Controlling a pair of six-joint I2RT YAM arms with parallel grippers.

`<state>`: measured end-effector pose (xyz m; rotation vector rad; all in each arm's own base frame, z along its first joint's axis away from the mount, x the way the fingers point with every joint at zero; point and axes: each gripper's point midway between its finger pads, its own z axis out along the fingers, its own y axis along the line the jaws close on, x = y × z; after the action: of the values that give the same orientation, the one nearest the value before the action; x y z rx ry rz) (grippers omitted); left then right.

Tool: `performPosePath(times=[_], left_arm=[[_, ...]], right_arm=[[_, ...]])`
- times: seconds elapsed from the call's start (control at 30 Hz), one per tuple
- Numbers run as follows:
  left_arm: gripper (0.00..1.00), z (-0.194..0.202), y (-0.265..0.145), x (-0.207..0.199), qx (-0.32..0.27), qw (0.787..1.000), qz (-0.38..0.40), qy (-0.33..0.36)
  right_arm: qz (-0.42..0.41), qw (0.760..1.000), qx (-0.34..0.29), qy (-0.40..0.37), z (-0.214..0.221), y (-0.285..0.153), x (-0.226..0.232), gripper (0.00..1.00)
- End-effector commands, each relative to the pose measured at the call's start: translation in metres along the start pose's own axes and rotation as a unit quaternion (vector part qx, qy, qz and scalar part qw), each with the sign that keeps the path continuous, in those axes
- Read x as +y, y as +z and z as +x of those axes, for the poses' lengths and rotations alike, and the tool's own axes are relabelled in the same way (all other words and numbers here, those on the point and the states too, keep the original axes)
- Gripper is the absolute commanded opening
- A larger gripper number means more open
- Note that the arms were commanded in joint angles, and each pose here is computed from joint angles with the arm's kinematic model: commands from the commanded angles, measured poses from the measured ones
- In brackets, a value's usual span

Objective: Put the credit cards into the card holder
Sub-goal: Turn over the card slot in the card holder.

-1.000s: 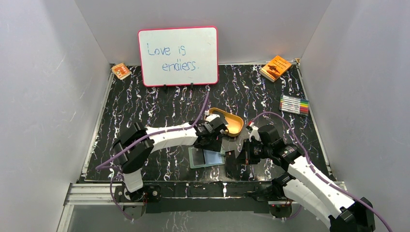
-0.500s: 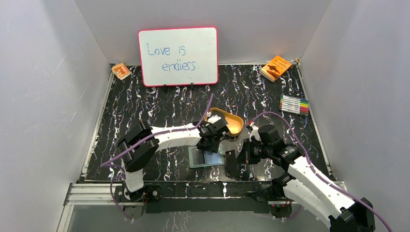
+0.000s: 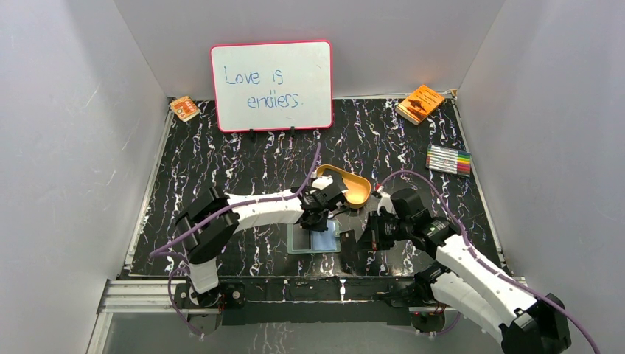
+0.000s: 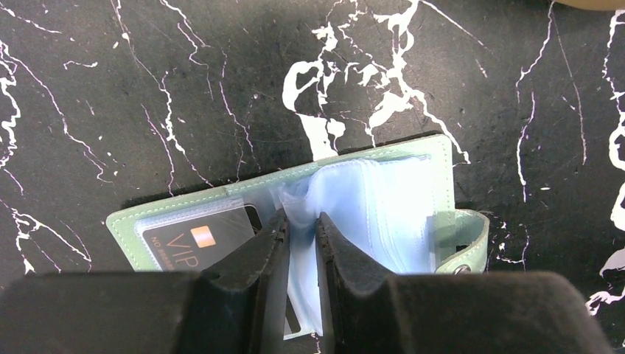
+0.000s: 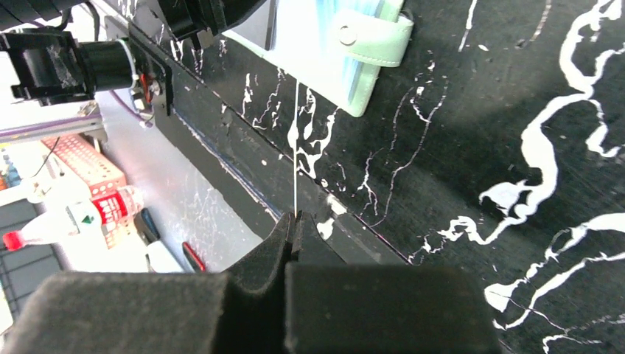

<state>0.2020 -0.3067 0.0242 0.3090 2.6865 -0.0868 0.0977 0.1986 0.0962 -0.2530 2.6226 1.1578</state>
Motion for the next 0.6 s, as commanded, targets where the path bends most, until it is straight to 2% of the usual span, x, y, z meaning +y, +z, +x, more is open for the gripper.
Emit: performPosePath(times=[0.0, 0.2, 0.3, 0.57], left_arm=[[0.15, 0.019, -0.003, 0.023, 0.018, 0.999, -0.034, 0.005], [0.12, 0.019, -0.004, 0.023, 0.016, 0.999, -0.031, -0.004], [0.11, 0.017, -0.007, 0.021, 0.006, 1.0, -0.022, -0.012], [0.0, 0.013, -0.014, 0.023, -0.021, 0.999, -0.001, -0.024]], right_arm=[[-0.07, 0.997, 0.001, -0.021, -0.014, 0.0, 0.033, 0.0], [-0.088, 0.996, 0.028, -0.019, -0.022, 0.011, 0.04, 0.0], [-0.072, 0.995, 0.053, -0.036, -0.031, 0.027, 0.033, 0.0], [-0.045, 0.994, 0.084, -0.048, -0.04, 0.046, 0.018, 0.0]])
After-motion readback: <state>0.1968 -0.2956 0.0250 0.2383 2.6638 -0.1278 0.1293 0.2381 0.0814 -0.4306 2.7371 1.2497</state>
